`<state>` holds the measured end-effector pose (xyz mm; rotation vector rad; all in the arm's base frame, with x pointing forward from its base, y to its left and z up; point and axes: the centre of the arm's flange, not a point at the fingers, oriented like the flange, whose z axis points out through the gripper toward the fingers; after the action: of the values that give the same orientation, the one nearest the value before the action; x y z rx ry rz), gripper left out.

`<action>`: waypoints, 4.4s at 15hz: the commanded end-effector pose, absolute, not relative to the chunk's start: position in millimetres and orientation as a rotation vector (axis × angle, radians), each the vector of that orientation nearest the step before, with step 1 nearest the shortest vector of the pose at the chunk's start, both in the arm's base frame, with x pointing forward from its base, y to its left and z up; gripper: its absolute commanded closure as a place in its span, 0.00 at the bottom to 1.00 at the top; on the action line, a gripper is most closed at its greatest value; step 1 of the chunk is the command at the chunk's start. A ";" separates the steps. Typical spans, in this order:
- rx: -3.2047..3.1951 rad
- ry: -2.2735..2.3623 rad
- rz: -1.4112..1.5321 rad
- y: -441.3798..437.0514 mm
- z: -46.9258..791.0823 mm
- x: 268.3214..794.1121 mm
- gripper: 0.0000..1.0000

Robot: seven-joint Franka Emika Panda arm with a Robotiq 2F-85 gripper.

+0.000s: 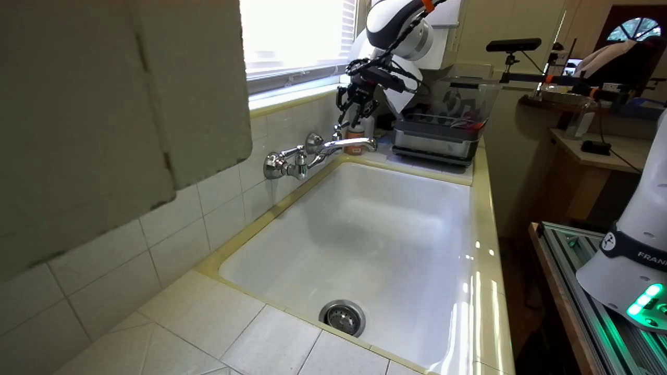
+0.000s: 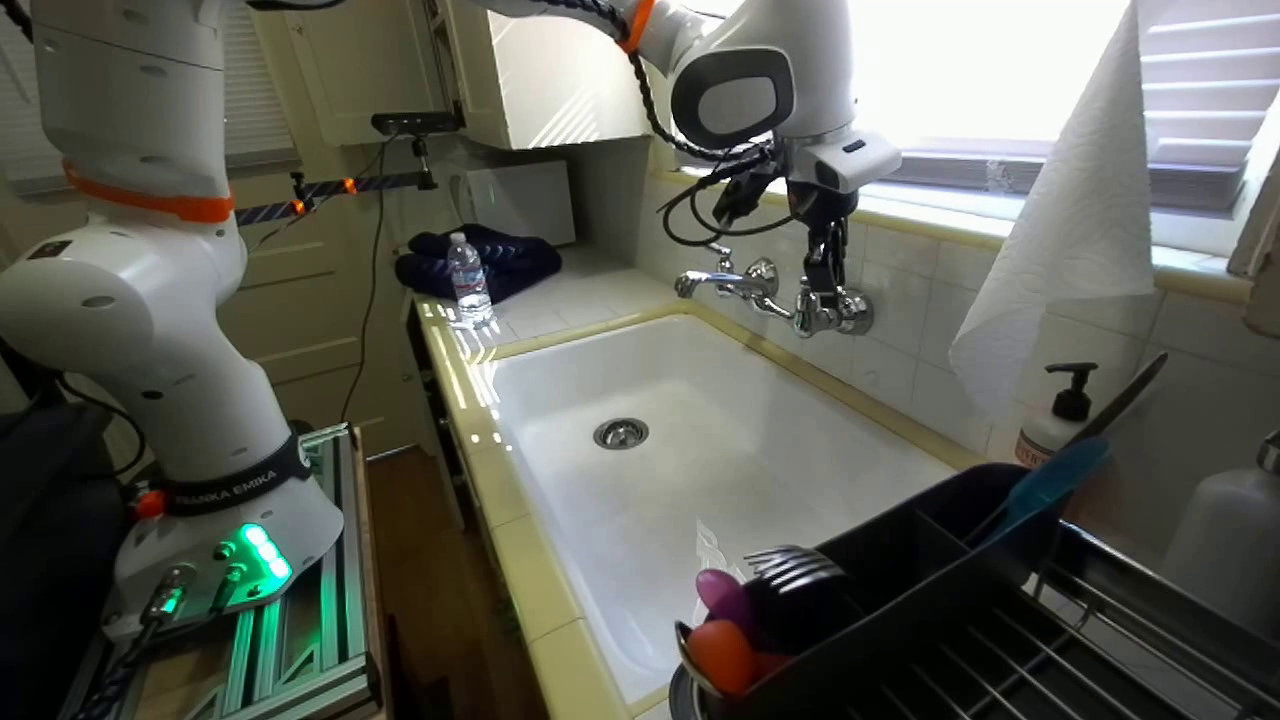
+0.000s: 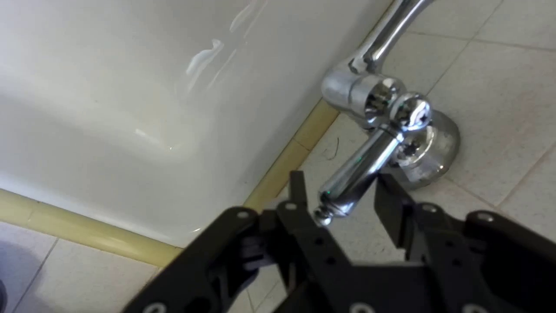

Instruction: Push the faucet handle on the right forwards then push the faucet to the left.

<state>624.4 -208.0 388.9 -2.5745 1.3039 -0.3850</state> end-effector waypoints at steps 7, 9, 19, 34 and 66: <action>-2.912 1.172 0.333 -200.0 427.9 499.7 0.00; -3.020 1.131 0.327 -205.0 428.6 496.2 0.00; -3.113 0.903 -0.274 -235.3 417.9 558.2 0.00; -2.965 0.691 -0.581 -230.5 385.2 640.3 0.00; -3.177 0.689 -0.066 -224.9 390.6 616.3 0.00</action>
<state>621.9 -228.9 379.9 -3.1996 0.7307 0.0595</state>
